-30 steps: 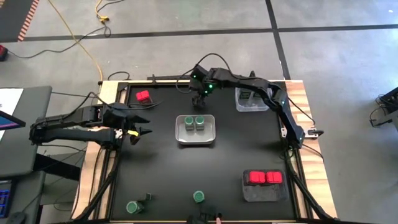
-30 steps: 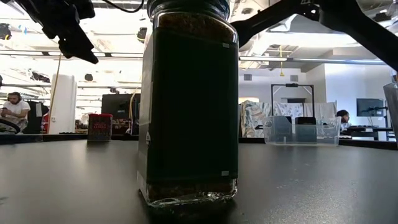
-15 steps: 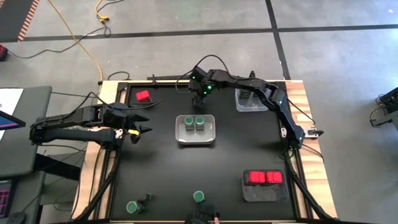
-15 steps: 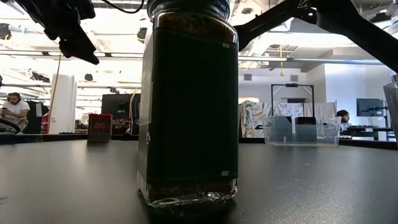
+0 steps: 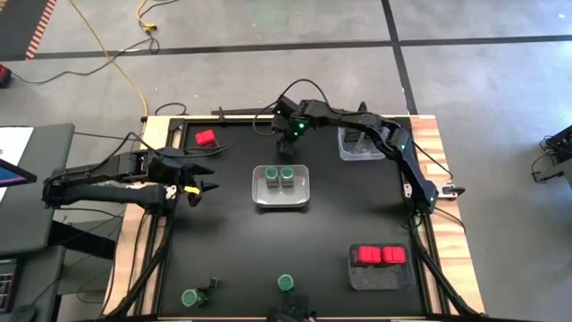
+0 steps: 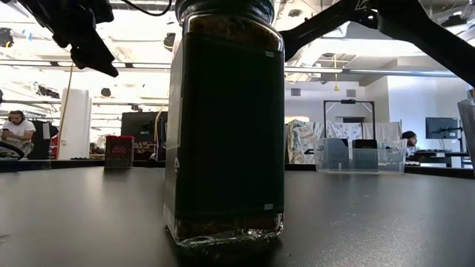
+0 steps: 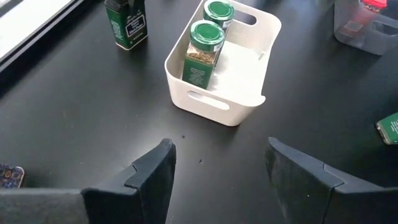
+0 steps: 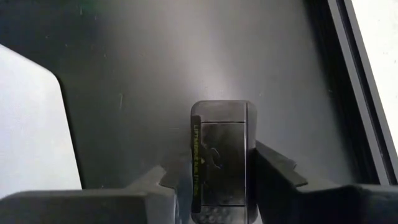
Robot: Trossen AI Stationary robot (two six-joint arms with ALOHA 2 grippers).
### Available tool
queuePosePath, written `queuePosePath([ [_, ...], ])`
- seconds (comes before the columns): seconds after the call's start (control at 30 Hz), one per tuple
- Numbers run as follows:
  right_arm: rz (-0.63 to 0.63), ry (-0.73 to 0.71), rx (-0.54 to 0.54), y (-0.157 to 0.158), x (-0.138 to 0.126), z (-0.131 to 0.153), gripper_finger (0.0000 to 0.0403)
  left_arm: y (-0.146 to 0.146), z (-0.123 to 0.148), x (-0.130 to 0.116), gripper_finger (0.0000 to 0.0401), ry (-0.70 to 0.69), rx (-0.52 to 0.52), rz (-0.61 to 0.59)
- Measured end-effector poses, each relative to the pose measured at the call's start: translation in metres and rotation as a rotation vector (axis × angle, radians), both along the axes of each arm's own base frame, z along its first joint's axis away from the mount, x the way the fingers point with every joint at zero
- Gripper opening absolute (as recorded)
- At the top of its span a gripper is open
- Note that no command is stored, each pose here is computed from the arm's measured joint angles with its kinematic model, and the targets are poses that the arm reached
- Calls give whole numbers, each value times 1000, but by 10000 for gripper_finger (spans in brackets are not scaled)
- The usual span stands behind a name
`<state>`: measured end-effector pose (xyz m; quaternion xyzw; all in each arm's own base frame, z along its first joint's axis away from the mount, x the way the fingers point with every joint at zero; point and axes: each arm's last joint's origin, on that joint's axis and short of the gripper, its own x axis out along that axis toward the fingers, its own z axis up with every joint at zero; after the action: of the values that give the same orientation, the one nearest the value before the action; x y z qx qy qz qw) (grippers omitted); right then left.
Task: Sort spices by type
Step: Put the top black seasoning can into the transparent bin
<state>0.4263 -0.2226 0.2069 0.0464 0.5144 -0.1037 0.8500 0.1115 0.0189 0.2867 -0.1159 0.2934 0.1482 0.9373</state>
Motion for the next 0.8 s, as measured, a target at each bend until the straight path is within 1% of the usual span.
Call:
queuePosePath([
  [0.13,0,3,2,0,-1,1,152,0,0,0,234,0,0,-1],
  [0.2,0,15,8,1,-2,2,159,0,0,0,234,0,1,-1],
  [0.33,-15,13,11,0,-8,12,162,0,0,0,234,0,1,-1],
  [0.43,-24,-13,5,-2,-16,29,156,0,0,0,234,1,6,6],
  [0.57,-38,-55,-18,-4,-32,60,155,1,0,0,234,0,8,17],
  [0.7,-55,-105,-50,-2,-57,102,155,1,0,0,234,-2,0,25],
  [0.8,-22,-126,-68,4,-82,132,155,1,0,0,234,-3,-1,27],
])
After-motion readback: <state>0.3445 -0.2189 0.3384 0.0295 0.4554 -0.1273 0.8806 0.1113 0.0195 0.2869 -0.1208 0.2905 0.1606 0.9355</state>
